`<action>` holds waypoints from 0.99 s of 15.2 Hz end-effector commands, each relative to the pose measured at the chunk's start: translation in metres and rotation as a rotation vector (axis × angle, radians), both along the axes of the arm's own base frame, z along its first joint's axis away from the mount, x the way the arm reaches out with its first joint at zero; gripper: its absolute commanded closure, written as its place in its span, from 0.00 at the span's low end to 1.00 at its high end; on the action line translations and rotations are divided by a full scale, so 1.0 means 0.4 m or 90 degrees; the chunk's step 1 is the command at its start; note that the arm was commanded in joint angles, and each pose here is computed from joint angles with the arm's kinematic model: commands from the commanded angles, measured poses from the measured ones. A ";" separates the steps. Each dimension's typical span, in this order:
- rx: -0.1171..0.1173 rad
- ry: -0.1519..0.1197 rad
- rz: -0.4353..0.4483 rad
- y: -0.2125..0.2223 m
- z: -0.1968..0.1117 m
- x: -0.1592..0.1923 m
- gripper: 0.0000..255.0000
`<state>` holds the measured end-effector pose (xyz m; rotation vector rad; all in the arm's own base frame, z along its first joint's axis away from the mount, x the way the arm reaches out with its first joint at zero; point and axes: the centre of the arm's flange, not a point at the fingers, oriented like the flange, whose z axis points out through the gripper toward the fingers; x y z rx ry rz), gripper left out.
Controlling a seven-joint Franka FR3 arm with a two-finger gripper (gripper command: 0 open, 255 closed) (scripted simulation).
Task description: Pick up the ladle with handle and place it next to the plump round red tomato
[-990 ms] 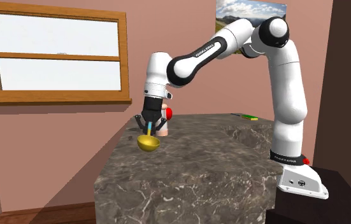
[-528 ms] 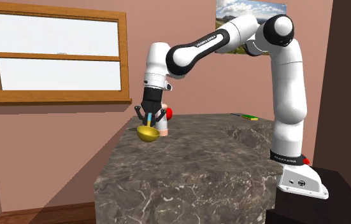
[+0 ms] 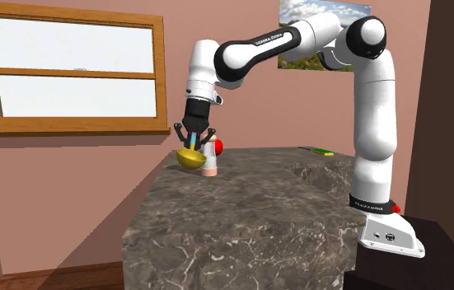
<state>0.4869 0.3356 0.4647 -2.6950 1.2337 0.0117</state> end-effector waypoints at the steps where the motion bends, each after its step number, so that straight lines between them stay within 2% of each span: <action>1: 0.000 0.000 0.000 0.001 0.024 0.000 1.00; 10: 0.000 0.000 0.000 0.001 0.132 0.000 1.00; 15: 0.000 0.000 0.000 -0.162 0.132 0.023 1.00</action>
